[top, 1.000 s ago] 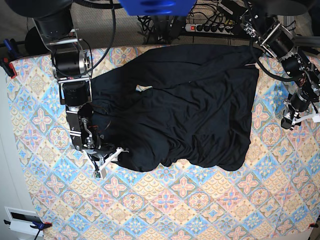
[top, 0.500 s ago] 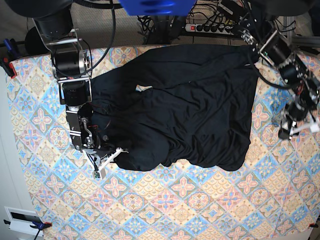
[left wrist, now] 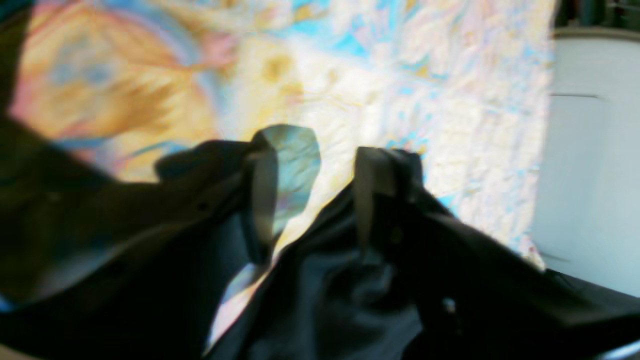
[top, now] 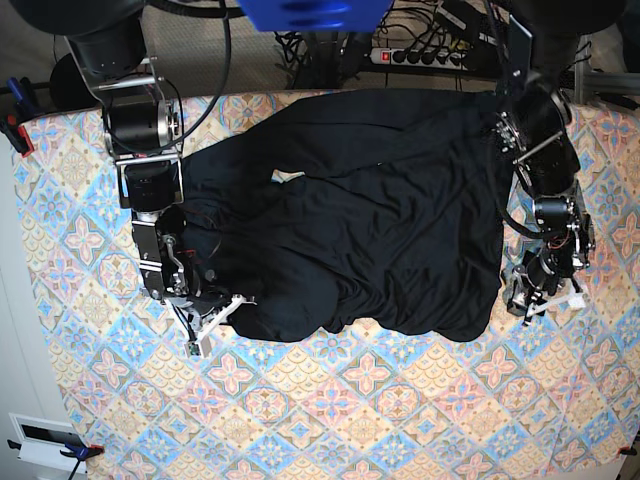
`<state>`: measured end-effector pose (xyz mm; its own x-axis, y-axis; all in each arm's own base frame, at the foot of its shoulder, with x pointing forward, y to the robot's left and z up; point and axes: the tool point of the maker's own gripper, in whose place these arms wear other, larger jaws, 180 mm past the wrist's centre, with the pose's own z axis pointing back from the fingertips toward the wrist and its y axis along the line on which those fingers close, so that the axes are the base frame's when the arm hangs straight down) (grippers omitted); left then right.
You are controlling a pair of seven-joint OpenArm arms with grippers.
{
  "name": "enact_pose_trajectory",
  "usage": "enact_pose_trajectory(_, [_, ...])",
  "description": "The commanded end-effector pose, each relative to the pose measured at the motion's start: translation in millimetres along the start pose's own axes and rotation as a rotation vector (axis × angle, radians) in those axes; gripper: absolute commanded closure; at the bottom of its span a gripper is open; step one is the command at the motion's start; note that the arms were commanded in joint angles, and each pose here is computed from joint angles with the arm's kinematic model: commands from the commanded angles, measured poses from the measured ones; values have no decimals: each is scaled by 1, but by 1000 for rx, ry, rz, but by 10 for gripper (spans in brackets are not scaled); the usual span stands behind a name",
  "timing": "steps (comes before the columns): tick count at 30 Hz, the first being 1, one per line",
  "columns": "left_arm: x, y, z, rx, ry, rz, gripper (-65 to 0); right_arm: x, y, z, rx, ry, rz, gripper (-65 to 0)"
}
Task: Layout the t-shirt on the table in an organized manner, then fold the t-shirt properly
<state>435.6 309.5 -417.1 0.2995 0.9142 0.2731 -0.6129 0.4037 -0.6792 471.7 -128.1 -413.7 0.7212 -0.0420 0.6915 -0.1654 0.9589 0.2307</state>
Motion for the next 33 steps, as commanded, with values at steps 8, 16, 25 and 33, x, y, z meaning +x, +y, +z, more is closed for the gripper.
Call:
enact_pose_trajectory(8, [-35, -32, -18, -3, 84, -109, -428, 31, 1, 5, 7, -72, 11, -20])
enact_pose_trajectory(16, [-90, -38, -30, 25, 192, -279, -371, 31, 1, 5, 7, -72, 11, -20])
enact_pose_trajectory(25, [-54, -32, -23, 40, 128, -285, 0, 32, 2, 5, 7, -72, 13, -17])
enact_pose_trajectory(33, [59, -51, 43, -93, -188, -239, 0, 42, 0, 9, 4, -115, 15, 0])
